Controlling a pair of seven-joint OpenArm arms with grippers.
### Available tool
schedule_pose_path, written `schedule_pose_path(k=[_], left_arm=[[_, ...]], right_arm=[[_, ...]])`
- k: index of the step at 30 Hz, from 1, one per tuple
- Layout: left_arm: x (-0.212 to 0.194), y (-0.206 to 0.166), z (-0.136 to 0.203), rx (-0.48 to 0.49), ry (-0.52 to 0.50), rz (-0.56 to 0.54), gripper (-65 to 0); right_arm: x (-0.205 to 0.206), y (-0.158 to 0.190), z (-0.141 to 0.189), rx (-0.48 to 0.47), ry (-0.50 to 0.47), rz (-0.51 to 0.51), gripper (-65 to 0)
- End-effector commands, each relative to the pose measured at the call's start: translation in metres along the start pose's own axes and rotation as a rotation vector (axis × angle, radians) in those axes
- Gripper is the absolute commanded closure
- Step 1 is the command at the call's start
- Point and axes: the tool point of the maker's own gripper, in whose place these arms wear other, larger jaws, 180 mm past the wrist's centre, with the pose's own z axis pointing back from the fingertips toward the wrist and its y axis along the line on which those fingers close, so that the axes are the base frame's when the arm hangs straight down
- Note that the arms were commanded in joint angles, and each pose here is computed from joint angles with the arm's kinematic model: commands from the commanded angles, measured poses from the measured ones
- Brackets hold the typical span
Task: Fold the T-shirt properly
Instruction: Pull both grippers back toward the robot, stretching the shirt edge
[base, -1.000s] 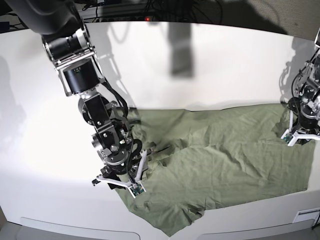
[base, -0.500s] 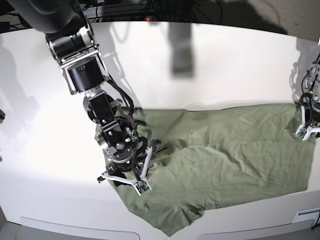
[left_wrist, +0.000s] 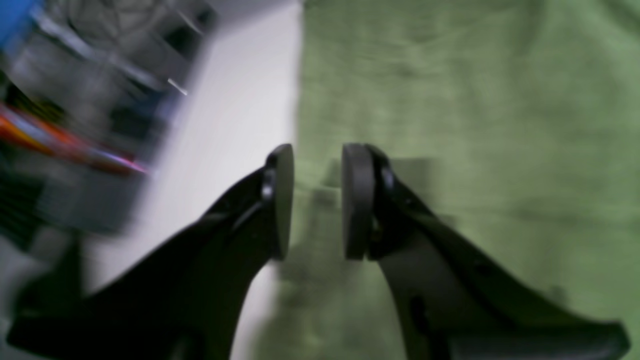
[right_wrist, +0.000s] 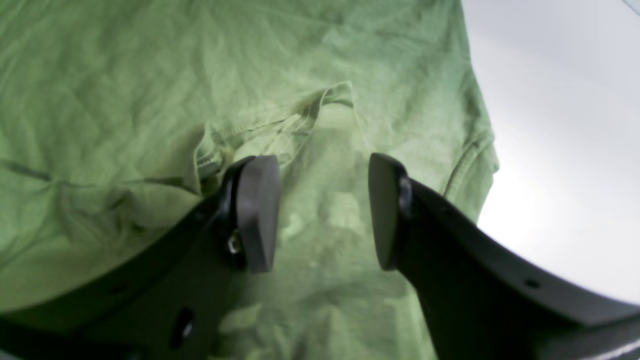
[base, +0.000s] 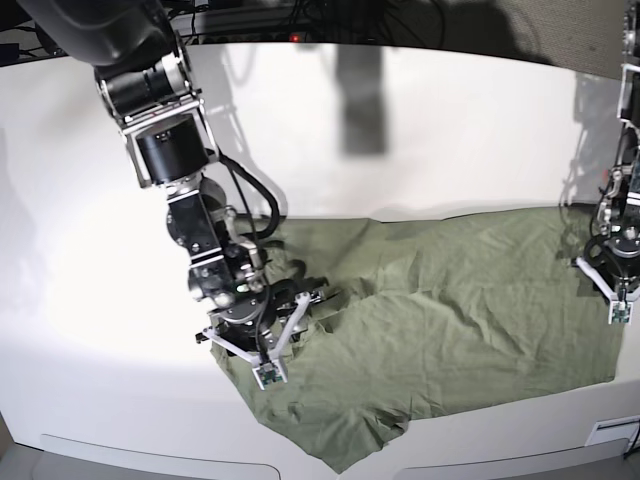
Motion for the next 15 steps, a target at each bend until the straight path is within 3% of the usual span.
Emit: schedule_pose_path(k=[1, 5, 8, 15], left_arm=[[0.018, 0.007, -0.003, -0.005, -0.026, 0.033, -16.6], [0.005, -0.024, -0.001, -0.138, 0.054, 0.145, -16.6], [-0.004, -0.03, 0.001, -0.148, 0.102, 0.196, -16.6], [-0.038, -0.038, 0.013, -0.158, 0.126, 0.175, -16.6]], right_arm=[[0.022, -0.007, 0.003, 0.009, -0.056, -0.004, -29.1], [0.008, -0.012, 0.007, 0.08, -0.036, -0.072, -29.1], [-0.011, -0.022, 0.011, 0.094, -0.013, -0.095, -29.1], [-0.085, -0.035, 0.027, 0.135, 0.102, -0.078, -29.1]])
